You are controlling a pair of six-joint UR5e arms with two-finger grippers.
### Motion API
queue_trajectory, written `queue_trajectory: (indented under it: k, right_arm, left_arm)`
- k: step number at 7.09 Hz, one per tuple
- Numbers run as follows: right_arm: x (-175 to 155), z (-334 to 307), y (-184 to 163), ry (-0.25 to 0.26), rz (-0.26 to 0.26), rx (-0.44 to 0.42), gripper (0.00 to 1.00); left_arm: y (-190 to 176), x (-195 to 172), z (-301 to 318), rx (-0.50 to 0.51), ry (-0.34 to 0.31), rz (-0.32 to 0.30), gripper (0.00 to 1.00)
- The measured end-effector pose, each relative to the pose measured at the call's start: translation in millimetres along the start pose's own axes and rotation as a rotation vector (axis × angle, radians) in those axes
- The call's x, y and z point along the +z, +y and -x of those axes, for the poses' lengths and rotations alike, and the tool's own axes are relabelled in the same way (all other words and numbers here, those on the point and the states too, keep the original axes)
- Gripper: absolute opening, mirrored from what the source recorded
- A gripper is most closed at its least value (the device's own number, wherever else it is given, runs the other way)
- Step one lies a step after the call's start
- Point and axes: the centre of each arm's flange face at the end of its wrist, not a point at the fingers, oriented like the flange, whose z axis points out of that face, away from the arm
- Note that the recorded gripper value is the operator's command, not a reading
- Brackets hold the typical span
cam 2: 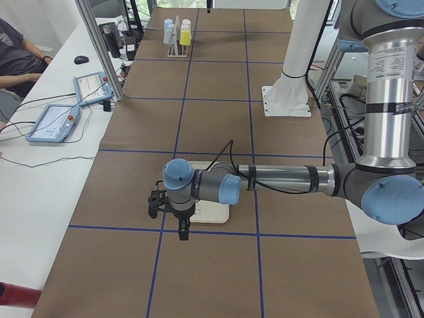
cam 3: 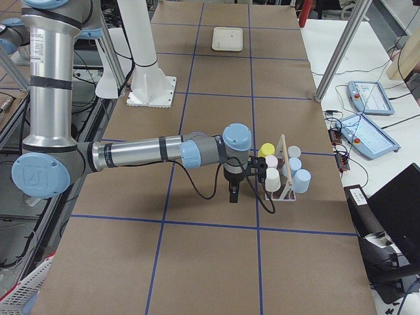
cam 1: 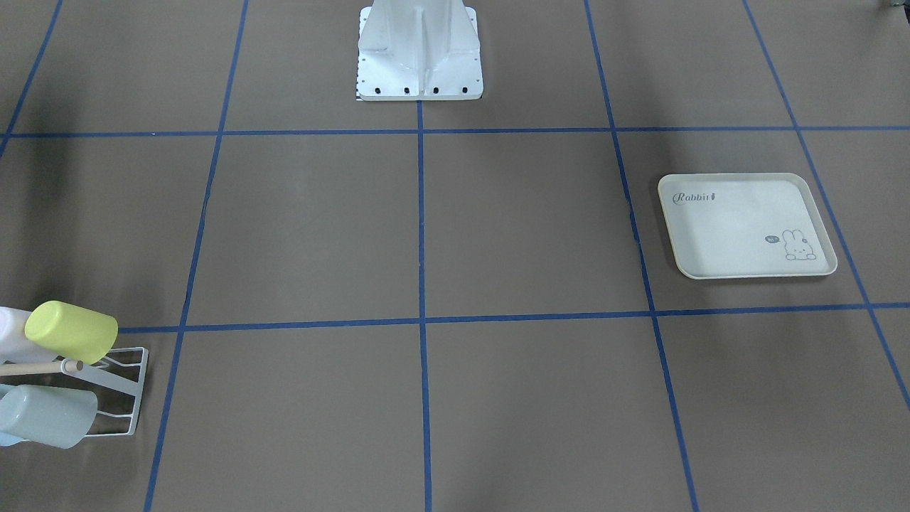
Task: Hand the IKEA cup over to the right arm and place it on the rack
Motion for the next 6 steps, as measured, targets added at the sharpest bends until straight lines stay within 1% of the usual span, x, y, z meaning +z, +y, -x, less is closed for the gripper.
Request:
queue_trajectory:
  k: [1, 3, 4, 6]
  right_arm:
    - [3, 4, -3, 0.007, 0.006, -0.007, 0.99]
    - [3, 20, -14, 0.027, 0.051, 0.0, 0.99]
    - [1, 26, -21, 0.037, 0.07, 0.011, 0.99]
    - [-1, 27, -24, 0.043, 0.083, 0.023, 0.99]
  left_arm:
    - [-3, -7, -10, 0.014, 0.027, -0.01, 1.0]
    - [-13, -14, -27, 0.035, 0.086, -0.014, 1.0]
    - [-13, -15, -30, 0.041, 0.098, -0.015, 1.0]
    - [-14, -13, -29, 0.04, 0.098, -0.012, 1.0]
